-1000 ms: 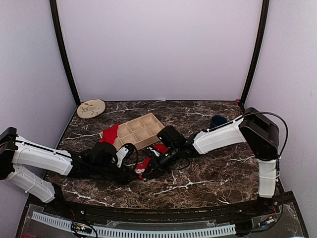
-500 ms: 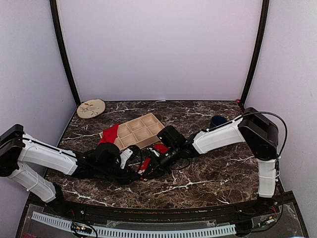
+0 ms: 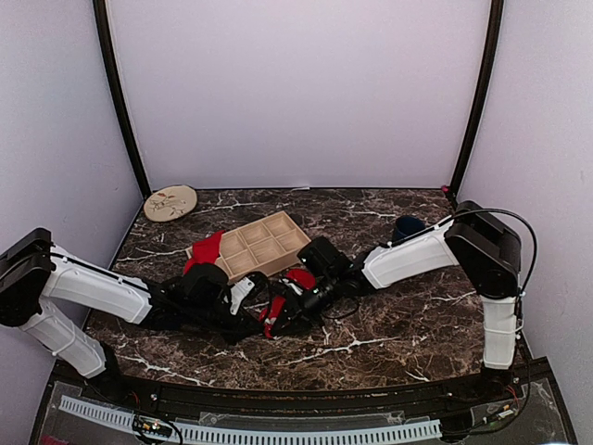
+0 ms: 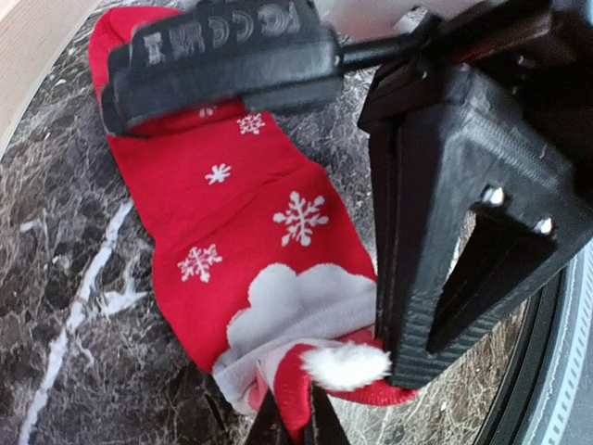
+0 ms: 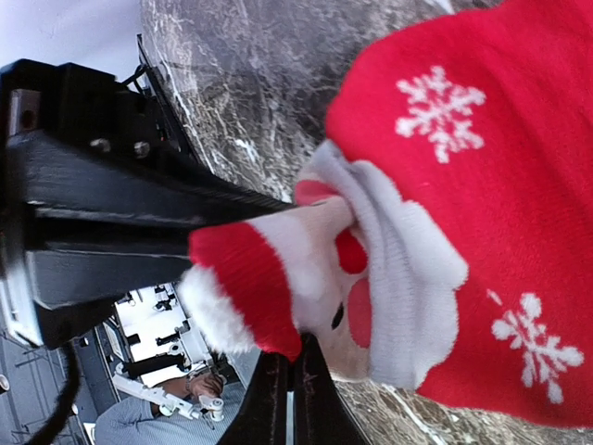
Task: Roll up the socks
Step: Roll the sock at the center of the board.
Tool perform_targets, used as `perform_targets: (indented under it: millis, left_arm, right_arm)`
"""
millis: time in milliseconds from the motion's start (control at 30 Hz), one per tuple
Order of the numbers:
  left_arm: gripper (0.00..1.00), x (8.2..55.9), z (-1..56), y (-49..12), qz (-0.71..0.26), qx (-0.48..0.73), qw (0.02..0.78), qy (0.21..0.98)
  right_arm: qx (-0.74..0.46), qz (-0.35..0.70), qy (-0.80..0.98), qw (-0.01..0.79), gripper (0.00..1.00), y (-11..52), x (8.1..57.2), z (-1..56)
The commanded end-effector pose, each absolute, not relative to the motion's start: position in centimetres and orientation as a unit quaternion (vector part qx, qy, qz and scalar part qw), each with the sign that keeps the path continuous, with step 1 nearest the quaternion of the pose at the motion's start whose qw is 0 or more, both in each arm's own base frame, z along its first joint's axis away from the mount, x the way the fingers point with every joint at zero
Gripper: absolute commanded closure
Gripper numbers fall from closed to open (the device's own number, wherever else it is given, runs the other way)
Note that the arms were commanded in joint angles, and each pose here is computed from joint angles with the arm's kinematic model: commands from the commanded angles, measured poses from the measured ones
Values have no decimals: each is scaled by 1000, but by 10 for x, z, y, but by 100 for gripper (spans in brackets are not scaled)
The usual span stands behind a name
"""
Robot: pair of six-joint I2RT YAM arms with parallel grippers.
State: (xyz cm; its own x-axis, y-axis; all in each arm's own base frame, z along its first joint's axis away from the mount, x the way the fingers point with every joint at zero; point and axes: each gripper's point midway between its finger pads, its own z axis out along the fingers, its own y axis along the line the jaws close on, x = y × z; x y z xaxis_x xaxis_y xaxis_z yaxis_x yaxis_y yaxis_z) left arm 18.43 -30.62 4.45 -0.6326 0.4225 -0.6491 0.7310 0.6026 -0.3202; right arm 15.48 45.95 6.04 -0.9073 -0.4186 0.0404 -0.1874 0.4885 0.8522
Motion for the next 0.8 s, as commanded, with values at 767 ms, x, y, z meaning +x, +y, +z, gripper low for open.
perform_targets:
  millis: [767]
  left_arm:
    - [100,177,46,-324,-376,350,92,853]
  right_arm:
    - [231,-352,-906,-34,69,395,181,52]
